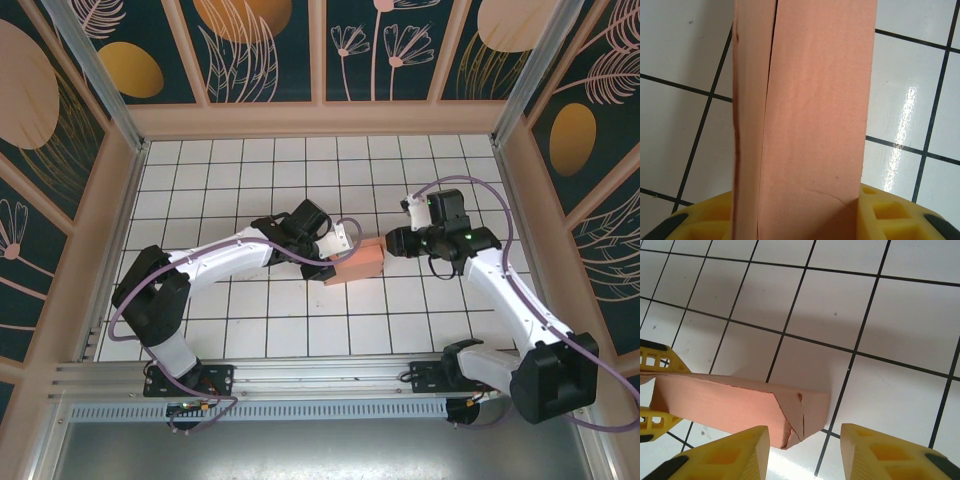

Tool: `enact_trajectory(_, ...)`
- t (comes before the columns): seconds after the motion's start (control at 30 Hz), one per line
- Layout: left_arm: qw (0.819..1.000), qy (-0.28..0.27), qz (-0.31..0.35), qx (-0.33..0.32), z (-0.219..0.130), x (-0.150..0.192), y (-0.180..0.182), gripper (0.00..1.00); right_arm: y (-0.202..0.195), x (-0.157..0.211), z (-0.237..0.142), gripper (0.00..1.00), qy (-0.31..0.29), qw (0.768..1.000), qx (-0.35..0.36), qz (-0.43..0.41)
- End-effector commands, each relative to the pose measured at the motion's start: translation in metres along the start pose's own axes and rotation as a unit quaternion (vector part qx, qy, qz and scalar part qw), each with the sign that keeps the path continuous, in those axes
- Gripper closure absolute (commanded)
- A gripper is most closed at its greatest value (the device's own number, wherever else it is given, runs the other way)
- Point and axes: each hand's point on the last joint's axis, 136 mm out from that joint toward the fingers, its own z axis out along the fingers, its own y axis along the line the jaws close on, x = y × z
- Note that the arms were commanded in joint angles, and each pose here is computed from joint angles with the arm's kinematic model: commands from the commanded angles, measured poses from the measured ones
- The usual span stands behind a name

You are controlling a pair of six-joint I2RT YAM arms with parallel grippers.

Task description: Fold the paper box

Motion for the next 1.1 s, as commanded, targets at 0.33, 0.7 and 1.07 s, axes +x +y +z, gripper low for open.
enact_trajectory(0.33,0.997,0.064,-0.015,0.044,0.021,0.038,-0.017,0.69,0.009,-0.006,0.013,0.72,0.010,0.999,-0.031,-0.023)
enact_trajectory(0.7,0.997,0.066,-0.015,0.048,0.022,0.039,-0.018,0.70,0.012,-0.007,0.018,0.96,0.018,0.999,-0.037,-0.029)
enact_trajectory(1.07,0.996,0.068,-0.028,0.052,0.024,0.035,-0.017,0.70,0.017,0.001,0.016,1.00,0.014,0.999,-0.019,-0.027)
